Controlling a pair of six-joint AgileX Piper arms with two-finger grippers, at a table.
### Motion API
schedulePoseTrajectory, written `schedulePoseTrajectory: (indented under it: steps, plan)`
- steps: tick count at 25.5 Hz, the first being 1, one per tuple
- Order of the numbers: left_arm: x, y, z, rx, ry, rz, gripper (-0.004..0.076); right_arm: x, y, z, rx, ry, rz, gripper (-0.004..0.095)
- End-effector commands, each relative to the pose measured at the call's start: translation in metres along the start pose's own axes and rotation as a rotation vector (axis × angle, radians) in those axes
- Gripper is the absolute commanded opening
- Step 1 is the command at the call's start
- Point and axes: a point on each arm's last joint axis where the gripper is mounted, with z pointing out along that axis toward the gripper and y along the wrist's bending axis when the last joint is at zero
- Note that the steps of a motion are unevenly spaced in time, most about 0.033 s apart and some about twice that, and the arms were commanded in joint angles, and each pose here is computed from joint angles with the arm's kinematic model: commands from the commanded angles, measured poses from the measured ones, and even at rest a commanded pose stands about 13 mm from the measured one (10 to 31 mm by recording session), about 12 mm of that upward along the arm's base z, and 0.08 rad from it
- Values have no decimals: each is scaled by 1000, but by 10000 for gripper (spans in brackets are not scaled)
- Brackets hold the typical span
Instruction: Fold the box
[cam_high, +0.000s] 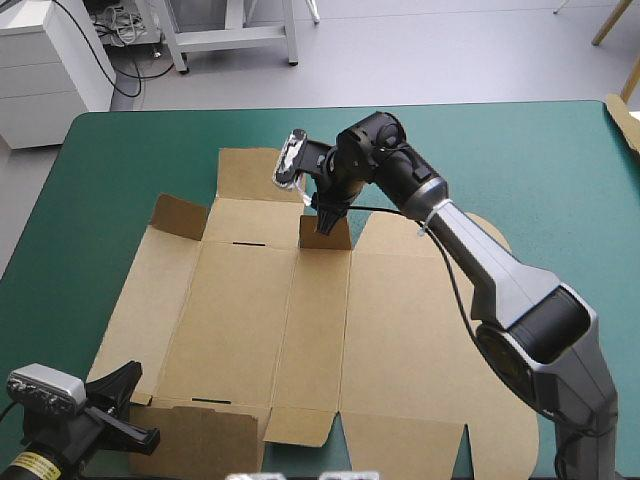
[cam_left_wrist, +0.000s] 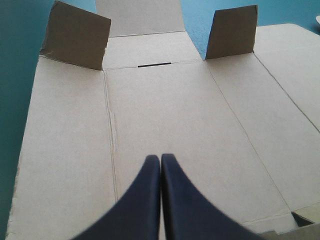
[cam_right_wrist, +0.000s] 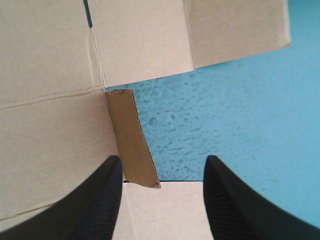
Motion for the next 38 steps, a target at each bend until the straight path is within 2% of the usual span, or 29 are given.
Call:
schedulePoseTrajectory:
  steps: [1, 3, 5, 9, 11, 17, 22, 33, 35, 38]
  plan:
    - [-13, -1, -2, 6, -81, -14, -8, -4, -8, -91, 129, -173, 108, 465]
    - [-13, -1, -2, 6, -81, -14, -8, -1, -6, -131, 166, -243, 194, 465]
    - [-13, -1, -2, 6, -81, -14, -8, 5, -3, -163, 204, -296, 274, 414]
    - [-13, -1, -2, 6, -81, -14, -8, 21, 4, -194, 245, -319, 391, 153]
    - [-13, -1, -2, 6, -81, -14, -8, 37, 14, -202, 248, -287, 432, -19]
    - [-13, -1, -2, 6, -81, -9, -8, 97, 60, -213, 222, -184, 519, -16]
    - [-13, -1, -2, 6, -81, -9, -8, 138, 96, -216, 213, -193, 580, -16]
    - [-13, -1, -2, 6, -81, -9, -1, 234, 180, -204, 241, -377, 687, -16]
    - [-13, -1, -2, 7, -81, -8, 30, 246, 190, -198, 237, -387, 713, -16]
    - [-13, -2, -2, 19, -81, -1, 176, 262, 205, -193, 237, -407, 741, -16]
